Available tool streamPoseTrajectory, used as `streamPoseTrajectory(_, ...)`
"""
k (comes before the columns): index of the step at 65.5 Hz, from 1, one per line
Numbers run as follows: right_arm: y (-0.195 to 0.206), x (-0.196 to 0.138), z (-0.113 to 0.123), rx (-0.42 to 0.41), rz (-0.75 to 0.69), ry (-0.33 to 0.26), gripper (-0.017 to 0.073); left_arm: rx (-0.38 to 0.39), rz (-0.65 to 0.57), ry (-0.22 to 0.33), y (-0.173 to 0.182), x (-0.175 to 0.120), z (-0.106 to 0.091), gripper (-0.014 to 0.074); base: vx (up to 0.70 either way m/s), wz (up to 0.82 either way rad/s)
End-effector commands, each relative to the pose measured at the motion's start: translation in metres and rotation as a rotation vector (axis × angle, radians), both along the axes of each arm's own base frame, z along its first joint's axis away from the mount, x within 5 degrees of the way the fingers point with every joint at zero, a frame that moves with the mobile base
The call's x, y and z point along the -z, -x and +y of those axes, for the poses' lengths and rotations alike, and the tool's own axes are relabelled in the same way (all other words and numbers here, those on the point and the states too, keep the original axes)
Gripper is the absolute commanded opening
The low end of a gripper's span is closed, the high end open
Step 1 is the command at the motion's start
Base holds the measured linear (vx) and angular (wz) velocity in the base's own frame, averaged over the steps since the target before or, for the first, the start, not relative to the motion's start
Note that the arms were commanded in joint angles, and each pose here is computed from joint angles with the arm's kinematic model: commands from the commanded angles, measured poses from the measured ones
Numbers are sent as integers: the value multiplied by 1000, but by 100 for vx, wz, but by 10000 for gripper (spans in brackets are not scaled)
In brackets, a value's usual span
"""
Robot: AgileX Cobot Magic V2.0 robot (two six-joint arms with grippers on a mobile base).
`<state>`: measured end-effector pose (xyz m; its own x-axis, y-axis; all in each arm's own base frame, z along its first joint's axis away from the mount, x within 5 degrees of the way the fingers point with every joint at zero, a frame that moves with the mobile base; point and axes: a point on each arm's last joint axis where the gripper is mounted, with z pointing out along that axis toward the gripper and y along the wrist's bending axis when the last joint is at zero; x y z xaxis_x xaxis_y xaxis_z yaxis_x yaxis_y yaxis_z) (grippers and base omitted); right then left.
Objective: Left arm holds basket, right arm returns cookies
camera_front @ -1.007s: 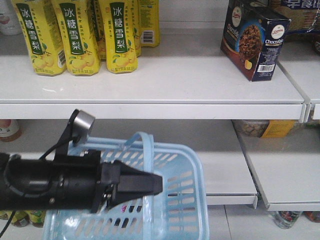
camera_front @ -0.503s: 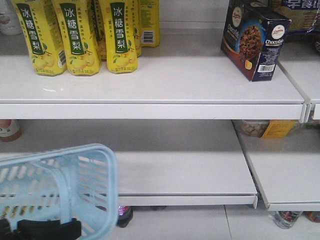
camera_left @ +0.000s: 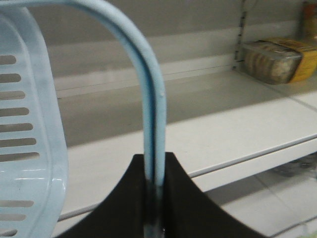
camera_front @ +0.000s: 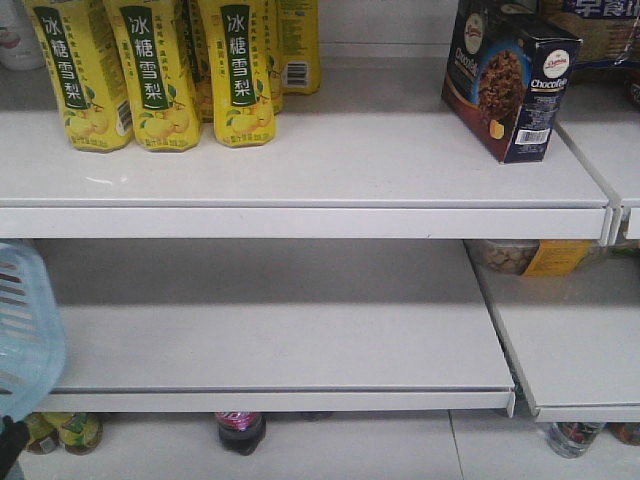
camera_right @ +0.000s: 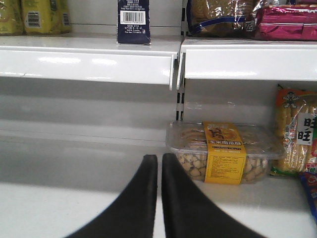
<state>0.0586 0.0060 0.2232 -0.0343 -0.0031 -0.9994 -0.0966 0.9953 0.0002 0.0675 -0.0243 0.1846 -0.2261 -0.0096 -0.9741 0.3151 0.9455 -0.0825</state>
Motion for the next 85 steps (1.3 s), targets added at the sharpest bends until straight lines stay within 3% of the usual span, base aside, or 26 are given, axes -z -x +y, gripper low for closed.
streamPoseTrajectory(1, 0, -16, -1, 13, -92, -1, -10, -100, -138, -65, 0, -16, 9, -3, 0, 0)
streamPoseTrajectory(11, 0, -16, -1, 13, -92, 0, -10, -202, -132, 3, 5, -16, 16, -3, 0, 0)
streamPoseTrajectory(30, 0, -16, -1, 13, -92, 0, -10, -275, -158, 65, 10, -16, 21, -3, 0, 0)
streamPoseTrajectory(54, 0, -16, -1, 13, -91, 0, -10, -371, -198, 64, 13, -18, 26, -3, 0, 0)
streamPoseTrajectory(85, 0, -16, -1, 13, -91, 0, -10, -377, -196, 59, 13, -18, 27, -3, 0, 0)
